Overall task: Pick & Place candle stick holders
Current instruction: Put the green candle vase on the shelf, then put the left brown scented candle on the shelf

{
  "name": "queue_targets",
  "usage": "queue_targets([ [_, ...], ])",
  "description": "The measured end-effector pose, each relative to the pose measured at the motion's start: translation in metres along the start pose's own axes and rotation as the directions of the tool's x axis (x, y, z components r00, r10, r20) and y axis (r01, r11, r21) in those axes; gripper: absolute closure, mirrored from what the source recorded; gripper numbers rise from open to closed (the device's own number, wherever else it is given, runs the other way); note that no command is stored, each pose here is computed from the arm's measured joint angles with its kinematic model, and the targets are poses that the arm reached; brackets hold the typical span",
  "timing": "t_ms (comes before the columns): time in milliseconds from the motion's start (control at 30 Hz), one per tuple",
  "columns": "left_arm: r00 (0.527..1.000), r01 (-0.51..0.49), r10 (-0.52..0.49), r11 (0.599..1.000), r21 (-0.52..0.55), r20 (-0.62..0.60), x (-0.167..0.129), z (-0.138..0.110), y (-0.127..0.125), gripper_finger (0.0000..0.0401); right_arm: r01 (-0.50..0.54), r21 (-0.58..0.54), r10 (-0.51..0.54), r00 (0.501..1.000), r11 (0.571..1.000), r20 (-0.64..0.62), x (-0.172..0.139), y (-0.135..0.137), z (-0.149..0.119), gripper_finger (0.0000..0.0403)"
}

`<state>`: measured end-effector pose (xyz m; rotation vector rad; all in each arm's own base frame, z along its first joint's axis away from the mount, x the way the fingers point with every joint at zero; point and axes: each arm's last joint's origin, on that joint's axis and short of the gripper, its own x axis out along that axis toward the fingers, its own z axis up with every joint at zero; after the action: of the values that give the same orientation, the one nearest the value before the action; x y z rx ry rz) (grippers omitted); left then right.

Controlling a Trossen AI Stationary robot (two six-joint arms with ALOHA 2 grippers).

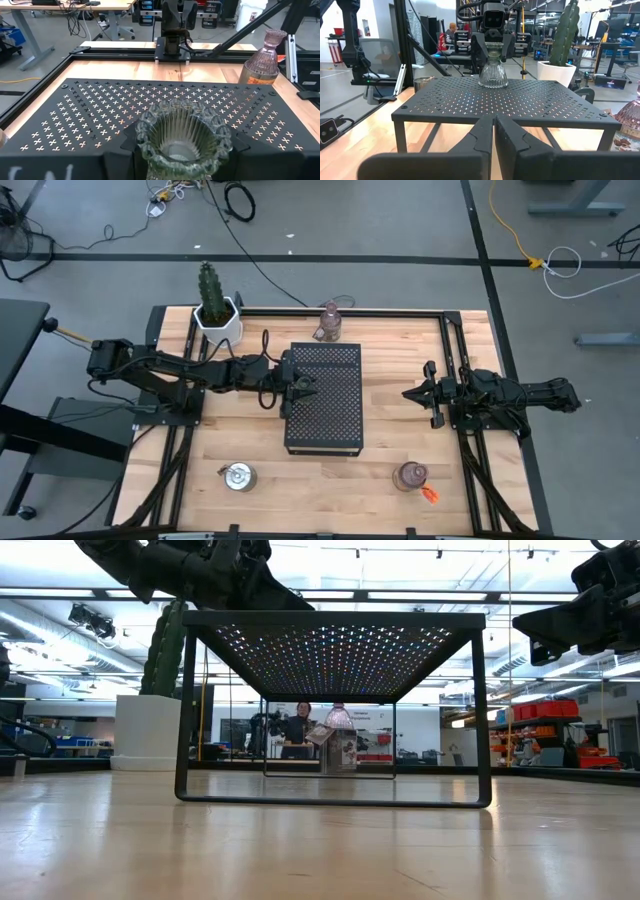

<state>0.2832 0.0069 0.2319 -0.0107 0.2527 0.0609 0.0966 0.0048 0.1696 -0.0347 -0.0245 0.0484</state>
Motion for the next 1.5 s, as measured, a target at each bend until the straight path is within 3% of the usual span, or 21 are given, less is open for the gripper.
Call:
queue_targets([
  [467, 1.0, 0.012, -0.012, 1.0, -0.001, 0.001, 0.0, 0.0, -0.001, 0.0148, 0.0, 0.0, 0.0, 1.0, 1.0, 0.001, 0.0, 0.0, 0.0, 0.038],
  [1300, 1.0, 0.011, -0.011, 1.0, -0.028, 0.001, 0.0, 0.0, 0.0, 0.0046, 0.0, 0.0, 0.0, 1.0, 1.0, 0.0, 0.0, 0.0, 0.0, 0.038],
  [1500, 0.998, 0.035, -0.033, 0.999, -0.028, 0.047, 0.002, 0.017, -0.001, 0.0031, 0.0, 0.0, 0.0, 1.0, 1.0, 0.0, 0.0, 0.0, 0.0, 0.038],
])
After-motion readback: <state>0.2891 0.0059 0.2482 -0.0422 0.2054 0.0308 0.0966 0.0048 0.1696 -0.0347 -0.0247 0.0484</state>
